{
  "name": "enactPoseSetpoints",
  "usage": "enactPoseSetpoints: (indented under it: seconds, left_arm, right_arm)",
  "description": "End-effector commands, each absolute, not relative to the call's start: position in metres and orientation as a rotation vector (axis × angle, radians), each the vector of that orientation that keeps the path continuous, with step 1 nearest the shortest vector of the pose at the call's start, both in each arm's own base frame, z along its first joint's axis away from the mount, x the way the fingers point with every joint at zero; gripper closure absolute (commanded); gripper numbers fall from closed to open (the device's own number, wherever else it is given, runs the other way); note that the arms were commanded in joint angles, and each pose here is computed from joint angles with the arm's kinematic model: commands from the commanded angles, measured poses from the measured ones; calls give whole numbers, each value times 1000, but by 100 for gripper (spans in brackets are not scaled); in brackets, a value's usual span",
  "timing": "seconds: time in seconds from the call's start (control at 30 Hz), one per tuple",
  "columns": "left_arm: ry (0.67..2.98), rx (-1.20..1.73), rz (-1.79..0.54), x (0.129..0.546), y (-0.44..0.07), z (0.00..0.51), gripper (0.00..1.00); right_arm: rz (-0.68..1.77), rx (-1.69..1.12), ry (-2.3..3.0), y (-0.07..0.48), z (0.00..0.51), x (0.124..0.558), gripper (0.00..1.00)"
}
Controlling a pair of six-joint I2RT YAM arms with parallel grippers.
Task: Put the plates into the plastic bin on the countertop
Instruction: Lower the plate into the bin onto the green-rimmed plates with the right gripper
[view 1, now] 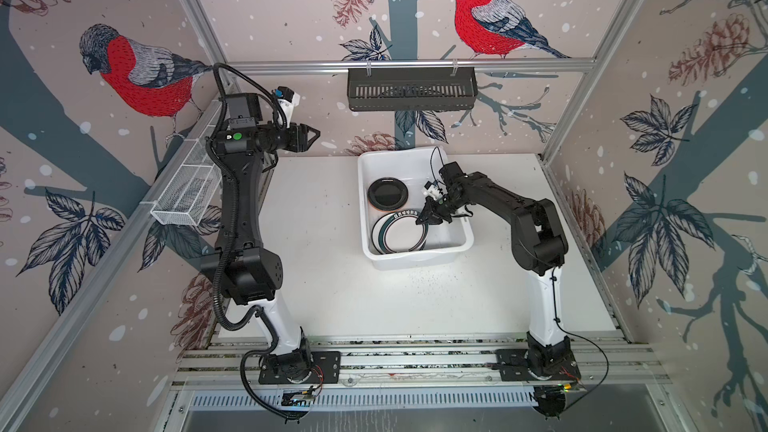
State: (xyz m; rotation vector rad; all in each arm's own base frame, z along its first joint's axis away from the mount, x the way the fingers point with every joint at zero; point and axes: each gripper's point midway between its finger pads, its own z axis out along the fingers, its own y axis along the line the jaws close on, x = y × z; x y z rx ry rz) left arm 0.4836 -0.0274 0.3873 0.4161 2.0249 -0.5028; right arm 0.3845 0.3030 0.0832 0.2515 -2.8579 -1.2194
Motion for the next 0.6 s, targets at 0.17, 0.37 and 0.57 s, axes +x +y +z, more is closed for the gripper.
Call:
enactPoseSetpoints:
  seconds: [0.17, 0.37, 0.57]
  left_arm:
    - [1975, 417, -511, 485, -29, 400, 41]
    - [1974, 417, -501, 484, -29, 402, 41]
    - [1973, 428, -486, 485, -33, 402, 41]
  right_arm:
    - [-1279, 280, -2867, 299, 95, 391, 97]
    - [-1386, 299, -2848, 303, 110, 399, 96]
    - [-1360, 301, -2856, 302, 103, 404, 95]
